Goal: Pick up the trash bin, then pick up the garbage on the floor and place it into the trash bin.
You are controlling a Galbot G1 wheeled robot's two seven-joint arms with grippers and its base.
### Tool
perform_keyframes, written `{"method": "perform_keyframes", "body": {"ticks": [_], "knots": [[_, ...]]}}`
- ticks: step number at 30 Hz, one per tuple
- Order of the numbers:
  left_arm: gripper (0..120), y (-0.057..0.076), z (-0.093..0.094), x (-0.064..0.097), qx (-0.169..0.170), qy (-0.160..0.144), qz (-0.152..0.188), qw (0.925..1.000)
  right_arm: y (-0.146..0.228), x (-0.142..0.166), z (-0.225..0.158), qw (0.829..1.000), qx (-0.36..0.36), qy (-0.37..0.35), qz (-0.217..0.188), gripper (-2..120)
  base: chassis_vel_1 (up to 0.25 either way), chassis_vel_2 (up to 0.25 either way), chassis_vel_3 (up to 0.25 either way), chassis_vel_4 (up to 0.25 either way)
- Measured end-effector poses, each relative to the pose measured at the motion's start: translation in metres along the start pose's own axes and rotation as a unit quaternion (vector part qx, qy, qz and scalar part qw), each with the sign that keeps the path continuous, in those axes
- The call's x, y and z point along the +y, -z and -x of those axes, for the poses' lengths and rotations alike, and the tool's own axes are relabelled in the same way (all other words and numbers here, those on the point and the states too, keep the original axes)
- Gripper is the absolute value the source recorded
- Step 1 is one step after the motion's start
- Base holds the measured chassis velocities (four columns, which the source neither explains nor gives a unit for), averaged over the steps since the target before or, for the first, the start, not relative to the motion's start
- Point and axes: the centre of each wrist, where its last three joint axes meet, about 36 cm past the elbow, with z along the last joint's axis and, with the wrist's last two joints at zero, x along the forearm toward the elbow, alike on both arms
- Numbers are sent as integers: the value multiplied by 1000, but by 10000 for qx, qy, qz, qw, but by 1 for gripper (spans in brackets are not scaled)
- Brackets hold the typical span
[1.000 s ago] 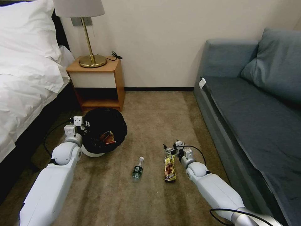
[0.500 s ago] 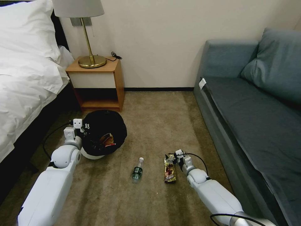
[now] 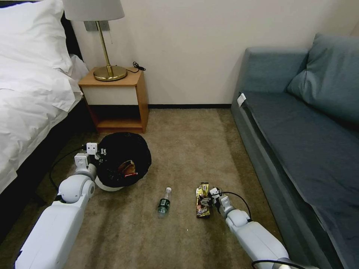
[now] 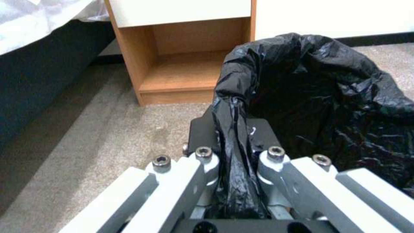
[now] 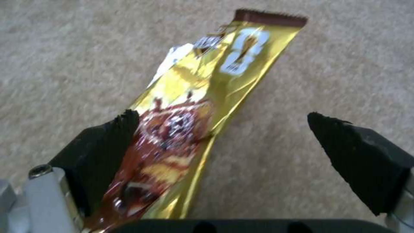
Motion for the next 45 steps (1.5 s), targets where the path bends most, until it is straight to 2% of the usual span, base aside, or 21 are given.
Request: {"method": "perform_keyframes", "body": {"ticks": [15, 23, 28, 31, 32, 33, 36, 38, 39, 41, 43, 44, 45], "knots": [[6, 15, 4, -2, -8, -2, -3, 10000, -8, 9, 0, 10000, -12, 25, 61, 100, 0, 0, 0, 0], [6, 16, 3, -5, 18, 17, -38, 10000, -23, 13, 1, 9992, 17, 388, 129, 100, 0, 0, 0, 0], [6, 15, 1, -5, 28, 10, -28, 10000, -25, 17, 1, 9988, -8, 473, 149, 88, 0, 0, 0, 0], [6, 12, -2, -1, 45, 39, -24, 10000, -26, 18, 3, 9986, -49, 514, 117, 74, 0, 0, 0, 0], [6, 12, -2, -1, 45, 39, -24, 10000, -26, 18, 3, 9986, -49, 514, 117, 74, 0, 0, 0, 0], [6, 11, -3, 0, 48, 54, -27, 10000, -27, 18, 3, 9985, -56, 526, 111, 67, 0, 0, 0, 0], [6, 10, -4, 1, 47, 69, -31, 10000, -28, 18, 3, 9985, -62, 540, 100, 60, 0, 0, 0, 0], [6, 8, -5, 2, 44, 84, -39, 9999, -29, 19, 2, 9983, -75, 567, 87, 48, 0, 0, 0, 0], [6, 8, -5, 2, 44, 84, -39, 9999, -29, 19, 2, 9983, -75, 567, 87, 48, 0, 0, 0, 0], [6, 8, -5, 1, 44, 75, -50, 9999, -32, 20, 1, 9982, -81, 580, 85, 37, 0, 0, 0, 0], [6, 8, -5, 1, 42, 69, -54, 10000, -33, 20, 0, 9982, -82, 584, 85, 34, 0, 0, 0, 0], [6, 8, -5, 1, 39, 66, -56, 10000, -34, 21, -1, 9982, -87, 585, 89, 26, 0, 0, 0, 0], [6, 8, -5, 1, 39, 66, -56, 10000, -34, 21, -1, 9982, -87, 585, 89, 26, 0, 0, 0, 0]]}}
